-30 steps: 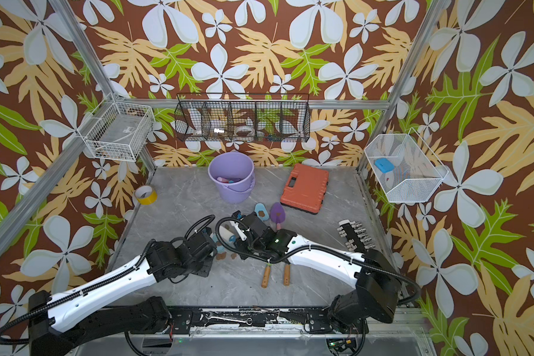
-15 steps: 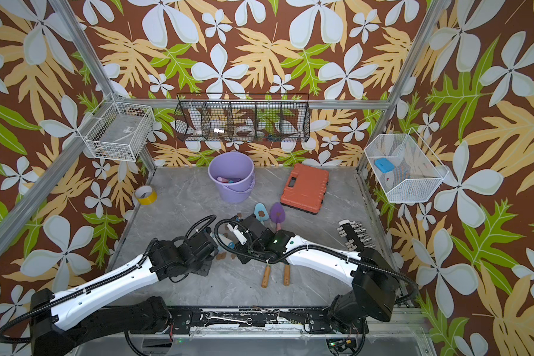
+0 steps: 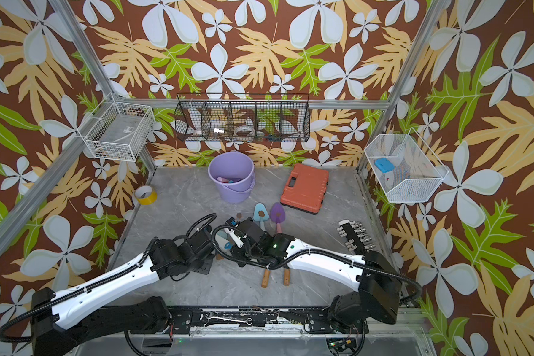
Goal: Brush the soil off the hand trowel and place it into the bucket
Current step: Brush off the soil from the hand trowel.
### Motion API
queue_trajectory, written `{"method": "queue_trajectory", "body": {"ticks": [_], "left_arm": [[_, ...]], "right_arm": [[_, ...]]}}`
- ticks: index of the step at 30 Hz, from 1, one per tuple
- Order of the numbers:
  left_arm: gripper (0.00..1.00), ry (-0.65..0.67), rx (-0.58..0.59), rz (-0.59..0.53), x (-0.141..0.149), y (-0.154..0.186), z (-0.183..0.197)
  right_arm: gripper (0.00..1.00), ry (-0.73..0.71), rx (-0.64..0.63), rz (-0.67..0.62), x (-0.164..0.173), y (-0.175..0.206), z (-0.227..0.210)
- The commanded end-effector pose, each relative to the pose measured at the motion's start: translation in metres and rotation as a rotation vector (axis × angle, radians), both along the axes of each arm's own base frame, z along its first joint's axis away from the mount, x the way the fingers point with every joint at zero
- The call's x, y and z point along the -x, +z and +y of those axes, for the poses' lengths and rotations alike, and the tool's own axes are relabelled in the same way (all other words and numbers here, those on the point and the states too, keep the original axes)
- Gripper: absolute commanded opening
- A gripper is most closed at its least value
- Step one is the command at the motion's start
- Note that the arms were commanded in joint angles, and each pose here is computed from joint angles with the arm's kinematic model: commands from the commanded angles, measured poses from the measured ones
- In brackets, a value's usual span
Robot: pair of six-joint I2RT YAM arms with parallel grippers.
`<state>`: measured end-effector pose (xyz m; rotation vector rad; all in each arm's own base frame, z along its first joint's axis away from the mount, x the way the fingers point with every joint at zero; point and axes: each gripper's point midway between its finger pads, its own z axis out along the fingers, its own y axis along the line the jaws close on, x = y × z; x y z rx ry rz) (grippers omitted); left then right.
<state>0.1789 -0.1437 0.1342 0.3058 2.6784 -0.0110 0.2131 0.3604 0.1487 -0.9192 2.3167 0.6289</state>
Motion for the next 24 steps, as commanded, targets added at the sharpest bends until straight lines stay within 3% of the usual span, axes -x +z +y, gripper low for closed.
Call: {"method": "queue_trajectory", "body": {"ticks": [1, 4, 8, 14, 19, 21, 24], "left_arm": [[0.0, 0.012, -0.013, -0.016, -0.003, 0.002, 0.003], [0.0, 0.015, -0.013, -0.019, -0.004, 0.003, 0.003], [0.0, 0.022, -0.005, -0.019, -0.003, 0.003, 0.003], [0.0, 0.025, 0.004, -0.028, -0.004, 0.006, 0.002], [0.0, 0.022, -0.003, -0.028, -0.005, 0.005, 0.002], [0.0, 0.02, -0.003, -0.026, -0.005, 0.005, 0.001], [0.0, 0.023, -0.002, -0.025, -0.005, 0.004, 0.001]], "right_arm": [[0.0, -0.161, 0.127, -0.046, -0.033, -0.014, -0.032], [0.0, -0.237, 0.069, -0.136, -0.047, 0.013, -0.043], [0.0, -0.125, -0.058, -0.154, -0.023, 0.047, -0.018], [0.0, 0.062, -0.078, -0.024, 0.014, 0.023, 0.015], [0.0, -0.198, 0.164, -0.093, -0.044, -0.016, -0.031], [0.0, -0.238, 0.129, -0.152, -0.053, 0.002, -0.038], [0.0, -0.161, -0.008, -0.158, -0.037, 0.035, -0.017]]}}
